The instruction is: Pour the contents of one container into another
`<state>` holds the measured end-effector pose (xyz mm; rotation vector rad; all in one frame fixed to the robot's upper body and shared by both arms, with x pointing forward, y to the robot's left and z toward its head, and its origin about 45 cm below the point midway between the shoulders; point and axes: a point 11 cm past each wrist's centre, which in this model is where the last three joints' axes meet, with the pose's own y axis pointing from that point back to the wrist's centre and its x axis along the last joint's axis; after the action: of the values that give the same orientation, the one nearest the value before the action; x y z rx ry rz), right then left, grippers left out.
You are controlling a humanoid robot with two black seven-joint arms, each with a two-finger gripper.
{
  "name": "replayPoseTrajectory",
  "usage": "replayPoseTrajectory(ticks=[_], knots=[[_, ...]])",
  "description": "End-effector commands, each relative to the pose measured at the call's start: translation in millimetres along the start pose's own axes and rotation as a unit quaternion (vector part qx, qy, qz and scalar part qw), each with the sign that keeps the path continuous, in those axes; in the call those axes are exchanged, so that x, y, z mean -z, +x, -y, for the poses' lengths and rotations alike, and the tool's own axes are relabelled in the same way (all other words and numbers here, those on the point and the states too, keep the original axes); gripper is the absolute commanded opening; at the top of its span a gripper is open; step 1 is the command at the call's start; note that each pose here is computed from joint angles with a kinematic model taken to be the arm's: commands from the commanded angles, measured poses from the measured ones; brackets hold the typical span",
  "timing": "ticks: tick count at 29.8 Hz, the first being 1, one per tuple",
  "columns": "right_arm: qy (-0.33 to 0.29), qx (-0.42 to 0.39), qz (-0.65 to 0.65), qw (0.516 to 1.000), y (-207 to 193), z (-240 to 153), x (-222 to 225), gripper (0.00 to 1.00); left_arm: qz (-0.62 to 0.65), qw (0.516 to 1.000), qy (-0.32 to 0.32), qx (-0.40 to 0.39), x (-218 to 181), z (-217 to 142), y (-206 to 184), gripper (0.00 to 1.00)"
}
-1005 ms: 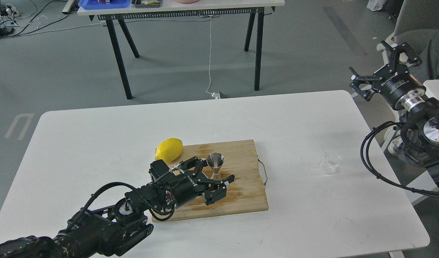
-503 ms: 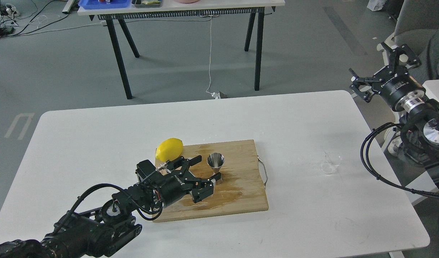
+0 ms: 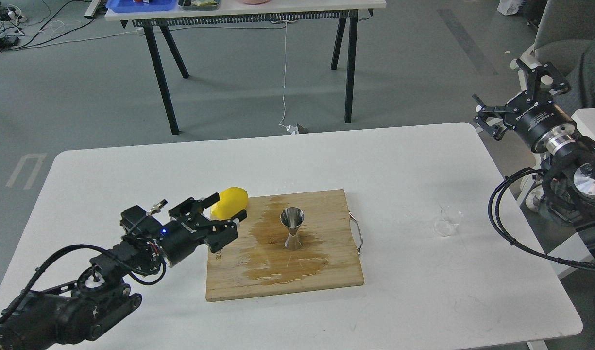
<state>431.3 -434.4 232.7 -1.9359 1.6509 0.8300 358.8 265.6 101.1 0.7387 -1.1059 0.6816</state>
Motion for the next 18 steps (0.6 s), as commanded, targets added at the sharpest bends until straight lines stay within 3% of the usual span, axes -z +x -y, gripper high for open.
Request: replayPoseTrajectory(ticks=[1,8,14,18], knots=[[0.001,0.0,0.0,1.0,0,0,0,0.99,-0.049,0.994,0.057,-0.081,38,-18,63,0.91],[0.0,0.0,0.004,1.0,0,0,-3,0.99,-0.13,0.943,0.148,-0.269,99,-52,176,0.92],[-0.006,-0.002,0.007,1.0,3,-1,-10,0.99,-0.356,0.921,0.065,-0.141,101,-54,188,0.92],[-0.012,-0.004,0.014,1.0,5,-2,-20,0.99,-0.436,0.899,0.013,-0.044,92,-68,186,0.94]])
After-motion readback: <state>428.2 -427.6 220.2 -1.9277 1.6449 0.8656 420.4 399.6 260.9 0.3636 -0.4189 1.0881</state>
